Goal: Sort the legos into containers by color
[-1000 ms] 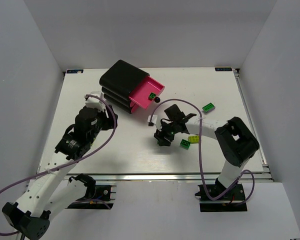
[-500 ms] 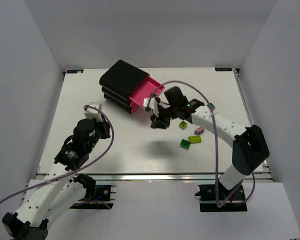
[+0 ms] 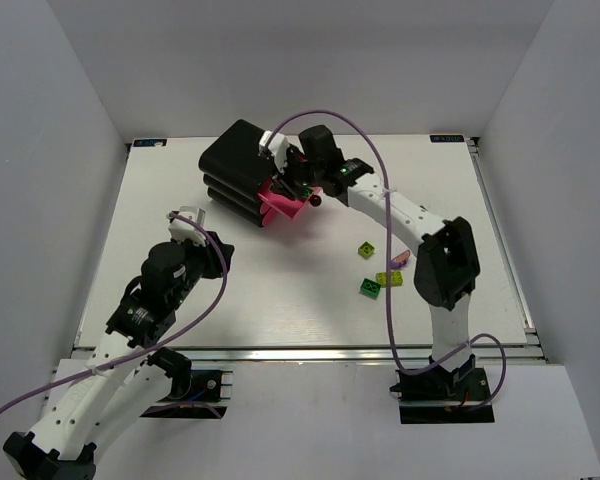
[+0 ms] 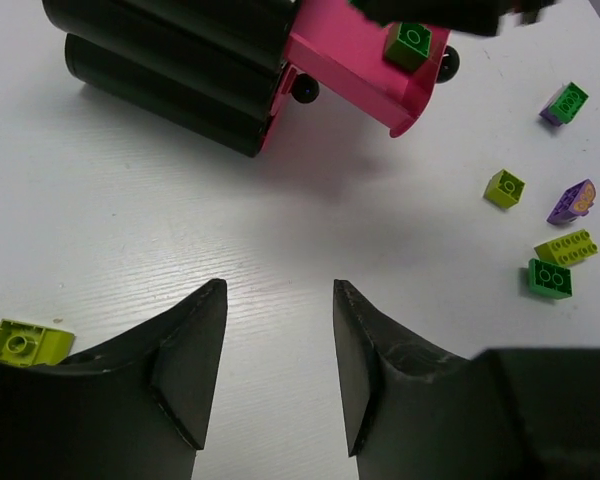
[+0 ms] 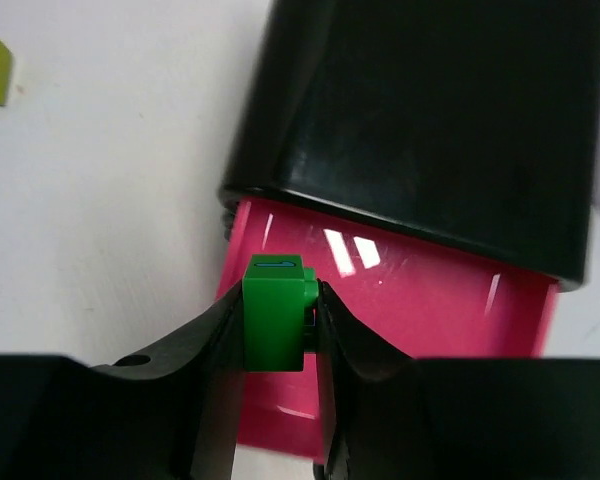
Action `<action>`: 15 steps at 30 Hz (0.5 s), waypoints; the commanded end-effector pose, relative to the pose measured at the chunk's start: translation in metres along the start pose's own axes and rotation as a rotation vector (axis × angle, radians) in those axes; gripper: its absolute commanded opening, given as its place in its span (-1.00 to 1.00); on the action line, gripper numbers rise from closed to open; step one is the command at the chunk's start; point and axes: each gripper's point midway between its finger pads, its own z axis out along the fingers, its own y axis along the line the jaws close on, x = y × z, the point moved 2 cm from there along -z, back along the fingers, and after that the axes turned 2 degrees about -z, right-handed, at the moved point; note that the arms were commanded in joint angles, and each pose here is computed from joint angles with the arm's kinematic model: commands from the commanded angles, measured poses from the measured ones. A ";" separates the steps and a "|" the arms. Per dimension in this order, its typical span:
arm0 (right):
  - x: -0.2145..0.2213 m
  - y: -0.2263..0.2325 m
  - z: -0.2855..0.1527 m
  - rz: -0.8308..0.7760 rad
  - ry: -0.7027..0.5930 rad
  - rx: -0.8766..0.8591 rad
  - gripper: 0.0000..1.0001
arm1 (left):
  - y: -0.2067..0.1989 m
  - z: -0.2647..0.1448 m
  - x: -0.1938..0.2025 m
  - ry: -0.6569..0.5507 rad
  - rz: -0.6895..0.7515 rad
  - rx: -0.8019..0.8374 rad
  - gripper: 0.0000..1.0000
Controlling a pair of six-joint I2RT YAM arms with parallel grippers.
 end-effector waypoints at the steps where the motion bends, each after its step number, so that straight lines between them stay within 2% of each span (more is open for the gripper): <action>1: -0.007 -0.023 0.002 0.041 0.013 0.078 -0.41 | -0.007 0.001 0.001 -0.006 0.004 0.045 0.14; 3: 0.003 -0.027 0.007 0.047 0.040 0.077 -0.27 | -0.008 0.001 0.002 -0.004 0.004 0.052 0.16; 4: 0.005 -0.026 0.007 0.044 0.044 0.071 -0.04 | -0.008 0.002 0.002 -0.001 0.004 0.055 0.16; 6: 0.007 -0.025 0.004 0.047 0.051 0.056 0.20 | -0.010 0.003 0.003 0.004 0.006 0.065 0.17; 7: 0.006 -0.024 0.001 0.044 0.047 0.042 0.43 | -0.012 0.004 0.004 0.006 0.006 0.073 0.18; 8: 0.003 -0.022 -0.004 0.043 0.041 0.039 0.50 | -0.015 0.004 0.004 0.008 0.006 0.094 0.19; 12: -0.016 -0.017 -0.036 0.041 -0.018 0.016 0.52 | -0.023 0.008 0.008 0.031 0.018 0.142 0.23; 13: -0.031 -0.018 -0.057 0.027 -0.063 0.021 0.49 | -0.021 0.010 0.009 0.037 0.017 0.140 0.23; 14: -0.023 -0.011 -0.063 0.025 -0.056 -0.001 0.46 | -0.022 0.010 0.008 0.035 0.019 0.145 0.22; 15: -0.024 -0.003 -0.074 0.010 -0.081 -0.048 0.33 | -0.022 0.011 0.009 0.040 0.022 0.145 0.15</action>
